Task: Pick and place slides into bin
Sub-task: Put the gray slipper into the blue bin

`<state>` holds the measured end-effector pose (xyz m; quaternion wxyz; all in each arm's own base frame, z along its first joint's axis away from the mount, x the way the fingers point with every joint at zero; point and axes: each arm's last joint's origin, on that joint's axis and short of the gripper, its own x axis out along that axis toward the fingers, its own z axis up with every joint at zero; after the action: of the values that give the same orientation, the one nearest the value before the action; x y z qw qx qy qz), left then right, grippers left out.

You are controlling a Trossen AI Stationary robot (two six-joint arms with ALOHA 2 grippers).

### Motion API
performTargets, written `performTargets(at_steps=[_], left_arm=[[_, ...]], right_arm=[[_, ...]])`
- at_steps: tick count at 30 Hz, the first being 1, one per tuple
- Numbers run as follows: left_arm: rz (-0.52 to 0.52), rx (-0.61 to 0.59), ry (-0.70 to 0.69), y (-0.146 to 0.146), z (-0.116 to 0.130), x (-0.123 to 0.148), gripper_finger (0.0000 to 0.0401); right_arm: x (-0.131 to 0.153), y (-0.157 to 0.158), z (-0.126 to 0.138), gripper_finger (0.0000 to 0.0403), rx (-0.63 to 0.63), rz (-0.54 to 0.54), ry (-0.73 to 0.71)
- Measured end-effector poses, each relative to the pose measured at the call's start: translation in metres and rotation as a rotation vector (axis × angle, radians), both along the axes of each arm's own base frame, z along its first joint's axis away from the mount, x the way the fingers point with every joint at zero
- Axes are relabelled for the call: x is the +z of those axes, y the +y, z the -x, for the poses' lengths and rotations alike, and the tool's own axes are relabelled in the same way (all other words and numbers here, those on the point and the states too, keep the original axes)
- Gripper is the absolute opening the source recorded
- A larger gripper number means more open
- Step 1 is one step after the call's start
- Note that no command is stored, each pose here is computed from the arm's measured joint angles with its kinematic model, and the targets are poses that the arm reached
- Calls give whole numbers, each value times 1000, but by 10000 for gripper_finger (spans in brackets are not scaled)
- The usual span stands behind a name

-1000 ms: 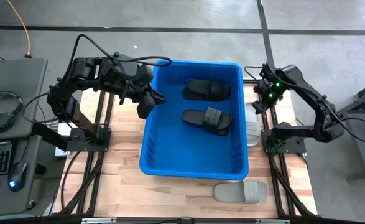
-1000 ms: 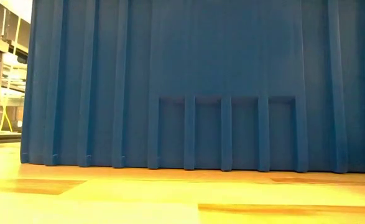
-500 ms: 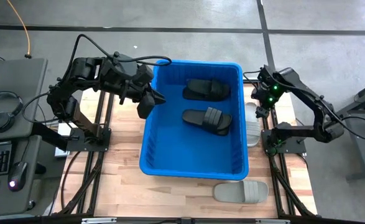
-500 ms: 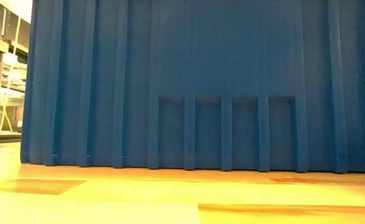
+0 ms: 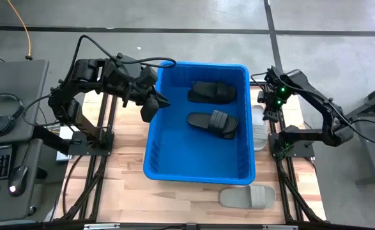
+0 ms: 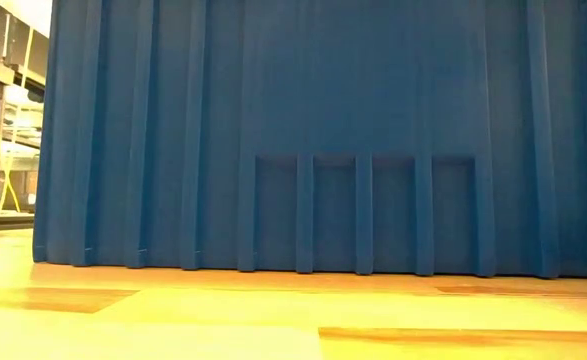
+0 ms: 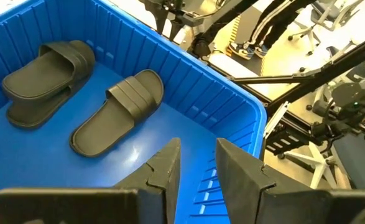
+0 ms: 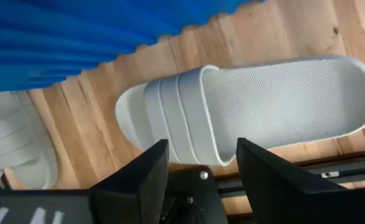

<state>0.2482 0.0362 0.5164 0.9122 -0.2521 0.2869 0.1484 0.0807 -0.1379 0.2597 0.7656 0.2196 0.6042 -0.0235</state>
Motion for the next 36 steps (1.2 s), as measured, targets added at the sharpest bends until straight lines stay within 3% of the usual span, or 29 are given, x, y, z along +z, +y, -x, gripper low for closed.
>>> performTargets(at_steps=[19,25,36], left_arm=[[0,0,1,0,0,0,92],[0,0,1,0,0,0,92],[9,5,0,0,0,0,92]], right_arm=[[-41,23,12,179,43,-46,20],[-33,14,8,179,38,32,-13],[-41,4,1,177,36,-9,-56]])
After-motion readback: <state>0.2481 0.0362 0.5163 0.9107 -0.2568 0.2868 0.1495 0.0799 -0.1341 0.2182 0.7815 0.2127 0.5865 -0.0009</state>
